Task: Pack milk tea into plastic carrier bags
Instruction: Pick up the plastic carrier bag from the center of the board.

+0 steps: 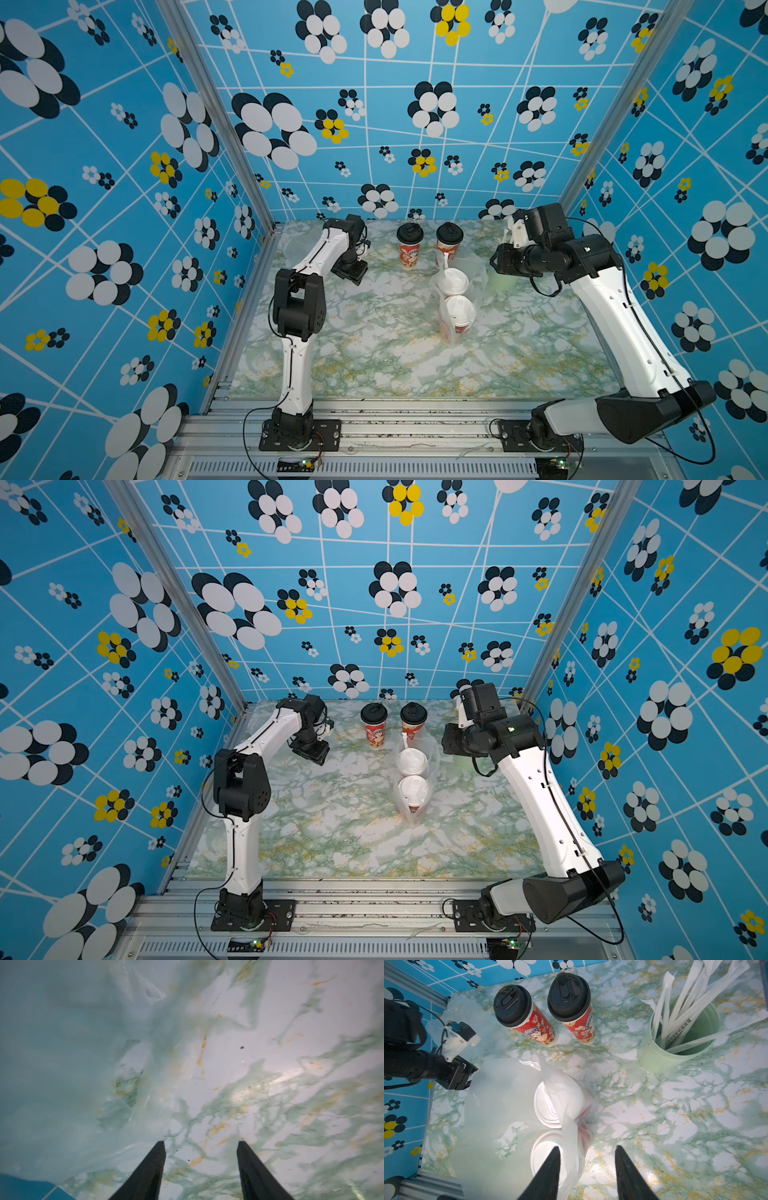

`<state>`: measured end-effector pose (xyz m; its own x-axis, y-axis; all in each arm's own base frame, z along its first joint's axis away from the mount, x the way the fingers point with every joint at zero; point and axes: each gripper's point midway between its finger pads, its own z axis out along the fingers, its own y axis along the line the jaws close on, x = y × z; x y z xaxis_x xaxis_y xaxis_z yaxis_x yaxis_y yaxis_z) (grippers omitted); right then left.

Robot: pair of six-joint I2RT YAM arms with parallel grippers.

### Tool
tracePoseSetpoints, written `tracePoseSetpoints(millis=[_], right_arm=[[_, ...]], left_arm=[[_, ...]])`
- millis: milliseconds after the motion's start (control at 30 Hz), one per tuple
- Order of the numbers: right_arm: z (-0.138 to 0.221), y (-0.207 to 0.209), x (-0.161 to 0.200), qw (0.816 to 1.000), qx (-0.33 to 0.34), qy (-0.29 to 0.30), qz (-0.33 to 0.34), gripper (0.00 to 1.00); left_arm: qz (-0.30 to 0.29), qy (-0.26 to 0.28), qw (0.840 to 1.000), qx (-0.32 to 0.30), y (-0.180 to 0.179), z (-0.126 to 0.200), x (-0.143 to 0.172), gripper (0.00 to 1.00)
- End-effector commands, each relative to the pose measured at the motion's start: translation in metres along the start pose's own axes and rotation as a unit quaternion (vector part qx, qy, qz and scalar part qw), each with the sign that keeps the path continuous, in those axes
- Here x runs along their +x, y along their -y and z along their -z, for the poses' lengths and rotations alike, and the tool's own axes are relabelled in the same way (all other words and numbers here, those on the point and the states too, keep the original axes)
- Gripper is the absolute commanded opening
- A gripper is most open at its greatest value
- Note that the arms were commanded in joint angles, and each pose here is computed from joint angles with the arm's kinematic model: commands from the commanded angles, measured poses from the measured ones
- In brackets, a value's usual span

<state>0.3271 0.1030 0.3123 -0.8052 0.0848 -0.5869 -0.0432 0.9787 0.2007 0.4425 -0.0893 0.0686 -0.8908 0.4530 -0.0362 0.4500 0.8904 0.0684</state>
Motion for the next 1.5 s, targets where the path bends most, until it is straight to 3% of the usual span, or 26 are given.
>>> tracePoseSetpoints(millis=[0, 200, 300, 433, 600, 800, 967, 1100, 1267, 1467], right_arm=[[0.008, 0.012, 0.008, 1.000, 0.015, -0.002, 0.004, 0.45], [0.005, 0.016, 0.015, 1.000, 0.019, -0.010, 0.001, 0.45], [0.002, 0.016, 0.016, 1.000, 0.018, -0.013, -0.001, 0.45], [0.002, 0.016, 0.016, 1.000, 0.018, -0.014, -0.004, 0.45], [0.004, 0.017, 0.016, 1.000, 0.021, -0.013, -0.004, 0.45], [0.009, 0.017, 0.017, 1.000, 0.019, -0.010, -0.007, 0.45], [0.015, 0.016, 0.016, 1.000, 0.015, -0.001, -0.013, 0.46], [0.021, 0.014, 0.014, 1.000, 0.008, 0.008, -0.017, 0.45], [0.026, 0.008, 0.015, 1.000, -0.012, 0.016, -0.024, 0.44], [0.035, -0.021, 0.017, 0.995, -0.086, 0.024, -0.038, 0.41]], left_arm=[[-0.020, -0.006, 0.998, -0.056, -0.035, 0.006, -0.002, 0.60], [-0.028, 0.030, 0.997, -0.069, -0.045, 0.012, -0.019, 0.62], [-0.031, 0.045, 0.998, -0.034, -0.039, 0.012, -0.028, 0.64], [-0.029, 0.039, 0.999, 0.024, -0.025, -0.002, -0.032, 0.64], [-0.028, 0.020, 0.999, 0.036, -0.022, -0.021, -0.032, 0.58], [-0.022, 0.008, 0.998, 0.050, -0.020, -0.027, -0.027, 0.58], [-0.009, 0.008, 0.996, 0.084, -0.009, -0.021, -0.021, 0.32], [0.011, 0.050, 0.992, 0.112, 0.003, 0.007, -0.026, 0.10], [0.045, 0.120, 0.977, 0.170, 0.024, 0.059, -0.028, 0.01], [0.101, 0.172, 0.954, 0.226, 0.040, 0.110, -0.015, 0.00]])
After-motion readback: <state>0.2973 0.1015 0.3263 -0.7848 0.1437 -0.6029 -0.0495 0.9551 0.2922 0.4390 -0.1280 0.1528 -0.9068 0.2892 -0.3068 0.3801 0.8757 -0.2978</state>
